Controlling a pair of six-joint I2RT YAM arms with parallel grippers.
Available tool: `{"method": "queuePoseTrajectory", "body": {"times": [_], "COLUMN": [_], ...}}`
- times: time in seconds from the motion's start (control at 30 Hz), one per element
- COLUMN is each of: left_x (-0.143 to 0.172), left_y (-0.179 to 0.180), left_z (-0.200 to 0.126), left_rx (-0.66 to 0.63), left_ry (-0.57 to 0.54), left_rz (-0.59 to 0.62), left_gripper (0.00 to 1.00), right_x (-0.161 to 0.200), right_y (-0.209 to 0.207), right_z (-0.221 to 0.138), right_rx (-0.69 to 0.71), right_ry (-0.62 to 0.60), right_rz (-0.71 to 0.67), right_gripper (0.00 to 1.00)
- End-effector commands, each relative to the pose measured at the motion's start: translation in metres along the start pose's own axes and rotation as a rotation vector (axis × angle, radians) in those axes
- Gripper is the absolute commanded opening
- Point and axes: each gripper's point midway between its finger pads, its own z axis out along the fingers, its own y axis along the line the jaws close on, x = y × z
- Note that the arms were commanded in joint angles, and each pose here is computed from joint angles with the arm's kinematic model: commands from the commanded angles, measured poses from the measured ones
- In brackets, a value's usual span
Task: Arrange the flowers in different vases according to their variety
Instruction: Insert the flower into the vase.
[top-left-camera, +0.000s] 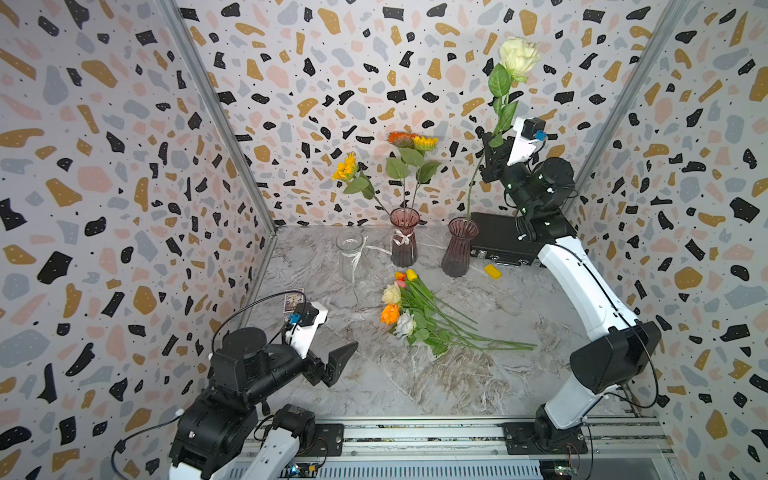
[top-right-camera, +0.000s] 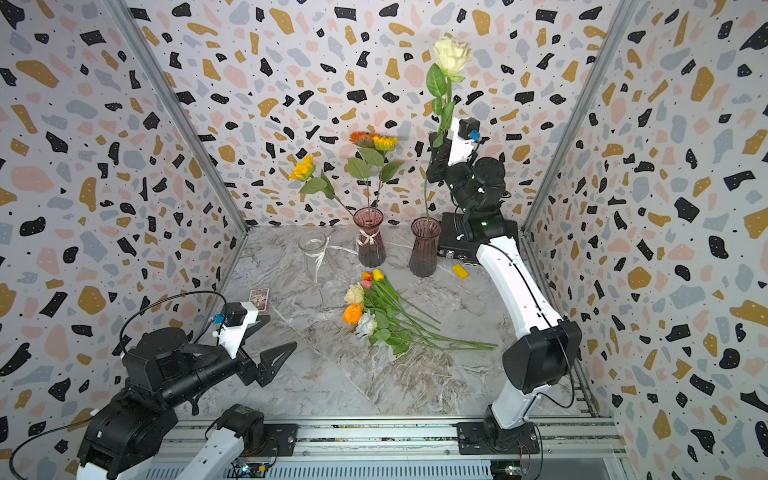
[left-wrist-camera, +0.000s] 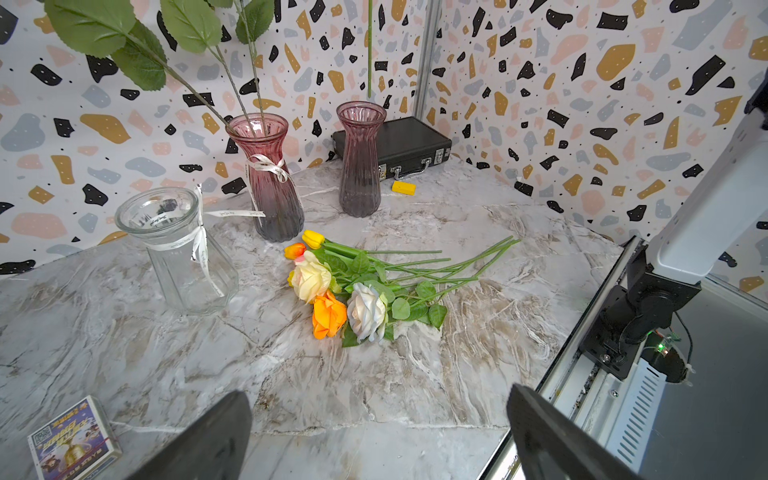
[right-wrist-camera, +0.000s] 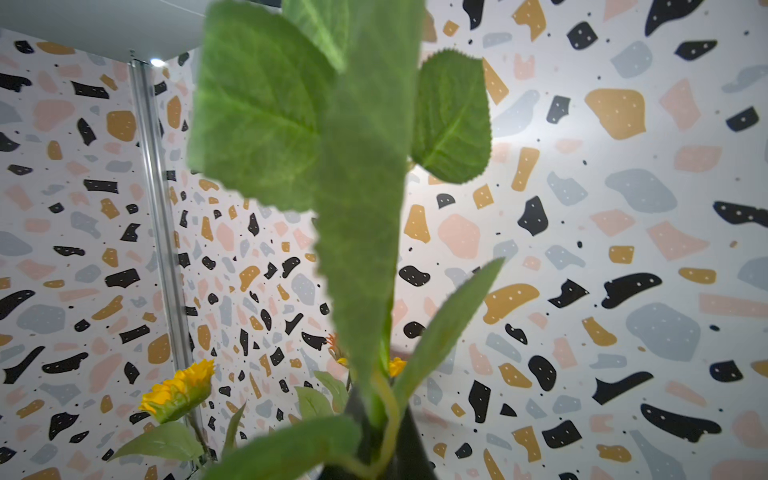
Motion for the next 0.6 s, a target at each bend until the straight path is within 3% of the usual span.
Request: {"method": "queuePoseTrajectory", "body": {"times": [0.0,0.23,0.57], "left_x": [-0.012,-0.012,-0.014], "left_y": [-0.001,0.003,0.007], "left_z": [0.004,0.008,0.017], "left_rx": [0.017,0.006,0.009], "left_ry": [-0.049,-0.054,-0.042], "left_rz": [0.027,0.022,0.026], "left_gripper": [1.0,1.0,0.99], "right_x": [-0.039,0.015,0.109], "right_y": [-0.003,-0.018,-0.036], "right_z": [-0.001,0.017,0.008], "right_rx": [-0.035,-0.041,0.015], "right_ry": [-0.132,-0.067,0.084], "right_rz": [0.059,0.11,0.102], "right_gripper": [0.0,0.0,0.0]}}
